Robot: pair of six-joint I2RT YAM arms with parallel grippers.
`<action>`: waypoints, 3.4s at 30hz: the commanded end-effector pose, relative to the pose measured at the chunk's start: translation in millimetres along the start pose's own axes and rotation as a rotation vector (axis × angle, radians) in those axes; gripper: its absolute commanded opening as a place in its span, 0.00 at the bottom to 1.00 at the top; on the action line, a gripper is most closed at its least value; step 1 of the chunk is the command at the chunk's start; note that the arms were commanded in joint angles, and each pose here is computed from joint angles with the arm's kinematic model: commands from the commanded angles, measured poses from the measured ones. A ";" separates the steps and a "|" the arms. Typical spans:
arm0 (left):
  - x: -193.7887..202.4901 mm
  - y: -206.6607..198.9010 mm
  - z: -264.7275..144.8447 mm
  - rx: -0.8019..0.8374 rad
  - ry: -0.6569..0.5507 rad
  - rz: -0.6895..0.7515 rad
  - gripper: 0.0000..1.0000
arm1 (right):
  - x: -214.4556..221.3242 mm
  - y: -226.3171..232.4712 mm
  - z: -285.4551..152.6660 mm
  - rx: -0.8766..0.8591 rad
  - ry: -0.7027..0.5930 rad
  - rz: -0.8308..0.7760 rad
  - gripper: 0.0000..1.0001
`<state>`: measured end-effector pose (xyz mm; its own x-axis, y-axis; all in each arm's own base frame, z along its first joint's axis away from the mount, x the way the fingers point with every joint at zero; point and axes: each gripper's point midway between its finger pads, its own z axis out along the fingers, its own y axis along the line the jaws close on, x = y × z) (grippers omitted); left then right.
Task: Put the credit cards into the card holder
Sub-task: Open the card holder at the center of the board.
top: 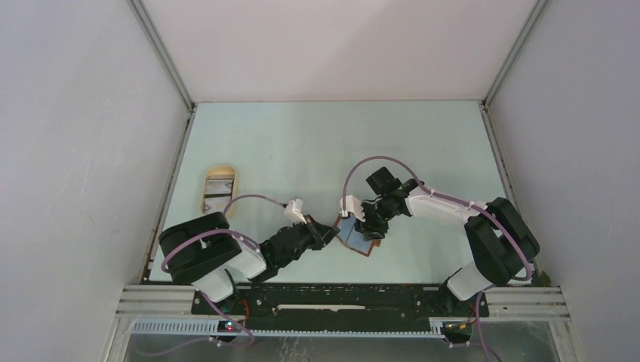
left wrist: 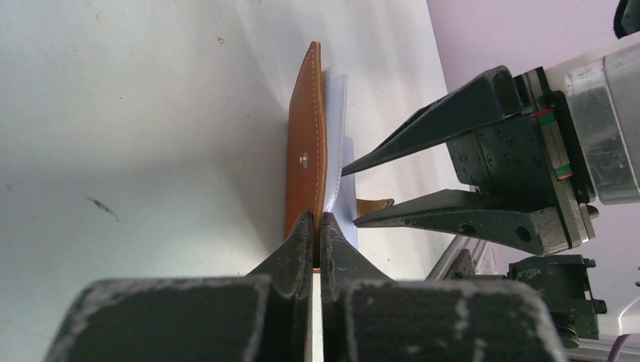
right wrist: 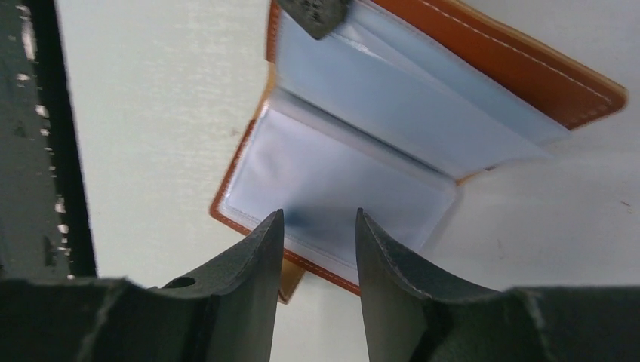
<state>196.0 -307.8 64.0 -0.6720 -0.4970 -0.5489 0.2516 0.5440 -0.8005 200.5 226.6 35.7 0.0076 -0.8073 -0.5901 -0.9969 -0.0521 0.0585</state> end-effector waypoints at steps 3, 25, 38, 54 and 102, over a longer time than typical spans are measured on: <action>0.3 5.4 -3.6 -0.004 -0.019 -0.012 0.00 | 5.0 -21.3 1.9 0.088 0.089 -0.026 0.50; 1.1 24.4 -11.3 -0.049 -0.048 -0.077 0.00 | -73.7 -20.8 -17.3 0.101 -0.193 0.074 0.58; 3.4 30.1 -12.4 -0.048 -0.058 -0.128 0.00 | -27.0 -20.4 -45.2 0.033 -0.116 0.065 0.57; 4.1 31.1 -13.1 -0.049 -0.054 -0.115 0.01 | 5.6 -42.1 -10.7 0.123 0.103 0.101 0.53; -20.2 48.8 -40.6 -0.221 -0.062 0.142 0.47 | -52.7 -61.3 21.0 0.200 0.043 0.276 0.46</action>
<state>192.5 -262.7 54.6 -0.6226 -0.5304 -0.5754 0.1657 0.6292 -0.7593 255.8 270.2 36.1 -0.2609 -0.8203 -0.5090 -0.9581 0.2845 0.0326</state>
